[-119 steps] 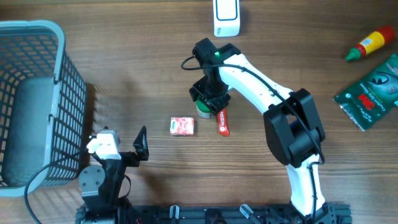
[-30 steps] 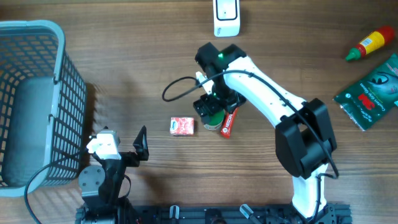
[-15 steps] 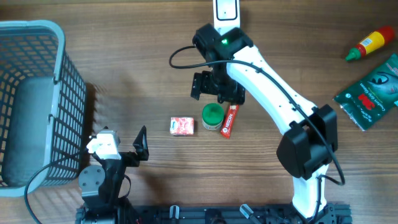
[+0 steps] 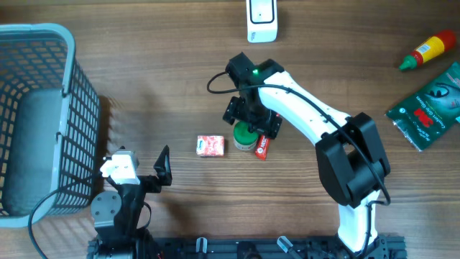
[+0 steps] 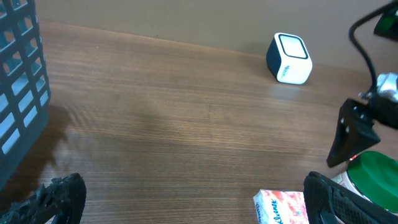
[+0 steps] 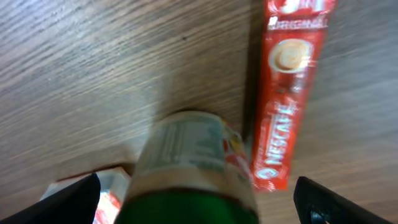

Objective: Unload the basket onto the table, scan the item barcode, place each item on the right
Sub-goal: 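Adjust the grip on the jar and lift it slightly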

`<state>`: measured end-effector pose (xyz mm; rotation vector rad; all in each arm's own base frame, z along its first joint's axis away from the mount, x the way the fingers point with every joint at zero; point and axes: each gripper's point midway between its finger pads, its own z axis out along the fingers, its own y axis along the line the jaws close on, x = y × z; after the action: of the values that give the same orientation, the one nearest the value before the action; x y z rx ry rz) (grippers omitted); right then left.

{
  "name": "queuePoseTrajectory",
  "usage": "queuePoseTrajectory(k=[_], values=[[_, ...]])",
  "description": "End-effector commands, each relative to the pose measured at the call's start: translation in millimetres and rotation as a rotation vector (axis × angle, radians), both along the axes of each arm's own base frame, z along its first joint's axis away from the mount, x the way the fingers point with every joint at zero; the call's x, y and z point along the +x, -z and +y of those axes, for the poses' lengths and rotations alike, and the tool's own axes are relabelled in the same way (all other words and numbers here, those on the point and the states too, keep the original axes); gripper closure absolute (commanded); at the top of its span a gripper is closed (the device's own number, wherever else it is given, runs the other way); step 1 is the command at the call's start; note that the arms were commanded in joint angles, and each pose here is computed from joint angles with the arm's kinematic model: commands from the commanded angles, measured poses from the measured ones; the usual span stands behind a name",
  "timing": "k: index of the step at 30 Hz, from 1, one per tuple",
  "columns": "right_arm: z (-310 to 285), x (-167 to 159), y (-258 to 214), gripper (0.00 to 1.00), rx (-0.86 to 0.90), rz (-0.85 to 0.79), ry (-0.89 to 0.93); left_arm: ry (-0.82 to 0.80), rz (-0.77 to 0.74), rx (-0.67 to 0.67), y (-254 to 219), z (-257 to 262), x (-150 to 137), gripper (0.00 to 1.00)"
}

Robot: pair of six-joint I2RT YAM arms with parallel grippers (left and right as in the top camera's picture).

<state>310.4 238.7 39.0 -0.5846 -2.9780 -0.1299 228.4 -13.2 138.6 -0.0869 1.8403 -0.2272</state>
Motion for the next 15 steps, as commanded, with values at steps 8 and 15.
queuePoseTrajectory(k=[8, 15], values=[[11, -15, 17, 0.09, 0.071, 0.048, 0.006, 0.003, 0.001, 0.020, 3, 0, 0, 0.00], [29, -23, 15, 0.09, 0.116, 0.059, -0.028, 0.003, 0.001, 0.020, 3, 0, 0, 0.00]])
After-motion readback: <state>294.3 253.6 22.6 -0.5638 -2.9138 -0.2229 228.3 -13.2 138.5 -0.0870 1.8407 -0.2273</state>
